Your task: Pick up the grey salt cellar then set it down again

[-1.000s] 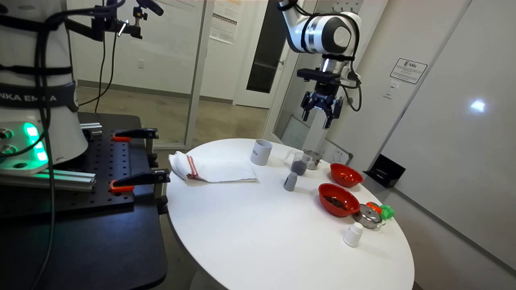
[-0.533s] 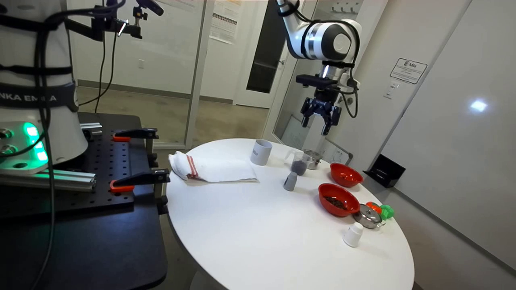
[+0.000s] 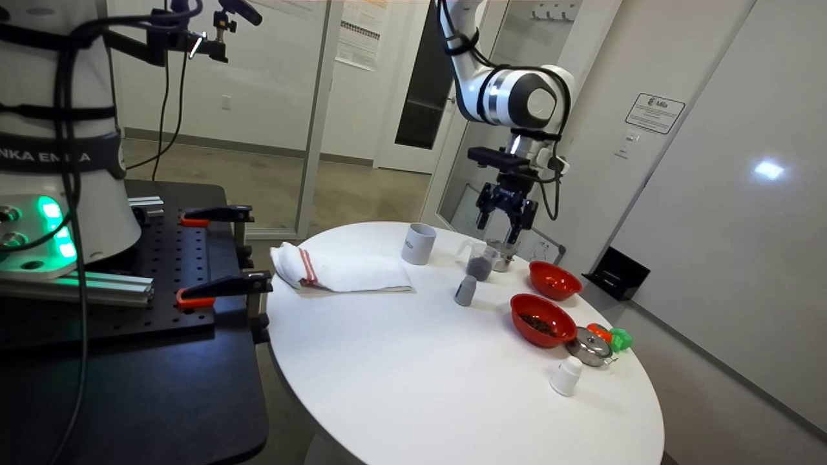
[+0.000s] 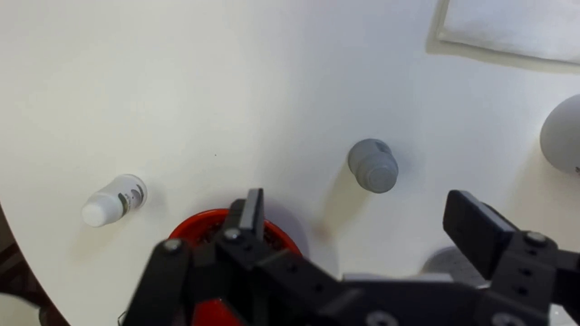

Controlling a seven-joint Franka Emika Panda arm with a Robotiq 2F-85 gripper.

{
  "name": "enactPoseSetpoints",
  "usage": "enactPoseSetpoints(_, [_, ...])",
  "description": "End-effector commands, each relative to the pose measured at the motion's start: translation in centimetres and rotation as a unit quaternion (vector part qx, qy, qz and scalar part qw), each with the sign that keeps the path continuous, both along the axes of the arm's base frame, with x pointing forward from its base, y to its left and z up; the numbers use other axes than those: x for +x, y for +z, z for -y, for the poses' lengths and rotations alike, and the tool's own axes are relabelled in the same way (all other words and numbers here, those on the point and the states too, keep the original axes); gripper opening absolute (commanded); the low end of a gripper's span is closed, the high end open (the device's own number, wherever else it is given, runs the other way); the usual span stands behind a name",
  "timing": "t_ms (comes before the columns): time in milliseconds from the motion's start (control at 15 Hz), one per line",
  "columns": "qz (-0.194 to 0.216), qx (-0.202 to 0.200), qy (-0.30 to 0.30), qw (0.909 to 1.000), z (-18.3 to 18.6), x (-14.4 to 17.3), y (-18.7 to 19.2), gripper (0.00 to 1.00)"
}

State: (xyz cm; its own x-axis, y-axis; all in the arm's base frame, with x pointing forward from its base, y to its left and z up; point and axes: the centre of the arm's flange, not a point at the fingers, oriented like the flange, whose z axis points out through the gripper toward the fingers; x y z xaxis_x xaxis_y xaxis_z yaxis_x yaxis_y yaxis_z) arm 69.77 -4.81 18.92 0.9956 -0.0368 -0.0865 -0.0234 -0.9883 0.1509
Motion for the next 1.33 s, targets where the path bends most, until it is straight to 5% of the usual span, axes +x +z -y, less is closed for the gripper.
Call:
enactPoseSetpoints(0, [-0.002, 0.026, -0.013, 0.9996, 0.8, 1.6, -2.4, 1.0])
enactPoseSetpoints(1267, [-0.058, 0.038, 0.035, 0.997, -1.6, 6.3, -10.7, 1.0])
